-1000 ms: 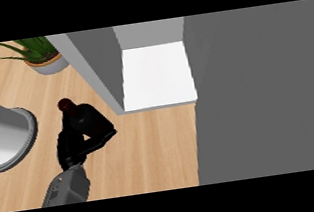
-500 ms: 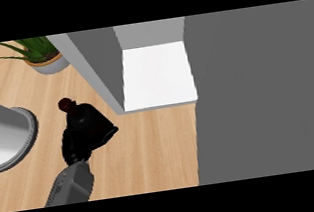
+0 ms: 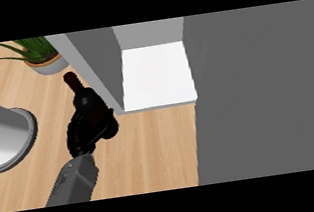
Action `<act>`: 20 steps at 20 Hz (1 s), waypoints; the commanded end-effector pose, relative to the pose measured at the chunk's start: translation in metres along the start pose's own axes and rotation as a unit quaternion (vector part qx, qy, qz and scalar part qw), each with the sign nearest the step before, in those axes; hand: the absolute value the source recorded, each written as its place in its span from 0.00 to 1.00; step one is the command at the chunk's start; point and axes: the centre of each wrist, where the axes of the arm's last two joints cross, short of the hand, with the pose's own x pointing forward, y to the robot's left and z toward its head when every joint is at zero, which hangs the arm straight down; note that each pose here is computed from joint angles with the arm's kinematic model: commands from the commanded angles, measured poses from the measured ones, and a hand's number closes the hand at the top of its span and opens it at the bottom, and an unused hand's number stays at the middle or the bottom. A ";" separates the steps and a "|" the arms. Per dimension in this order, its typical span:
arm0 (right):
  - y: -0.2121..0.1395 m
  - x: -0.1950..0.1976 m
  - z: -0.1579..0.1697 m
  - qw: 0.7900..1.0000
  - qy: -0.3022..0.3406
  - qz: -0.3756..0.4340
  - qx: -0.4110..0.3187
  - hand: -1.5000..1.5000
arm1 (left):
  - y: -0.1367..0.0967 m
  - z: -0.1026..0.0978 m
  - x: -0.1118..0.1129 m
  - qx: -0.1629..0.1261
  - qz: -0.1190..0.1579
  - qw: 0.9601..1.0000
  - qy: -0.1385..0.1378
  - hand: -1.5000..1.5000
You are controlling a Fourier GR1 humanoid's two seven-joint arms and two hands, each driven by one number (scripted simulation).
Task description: Pick up the wine, place it into the cabinet and close the cabinet
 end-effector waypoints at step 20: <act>0.002 0.039 0.024 0.999 -0.035 -0.034 -0.001 0.00 | 0.040 0.084 0.027 -0.137 0.038 0.982 -0.124 1.00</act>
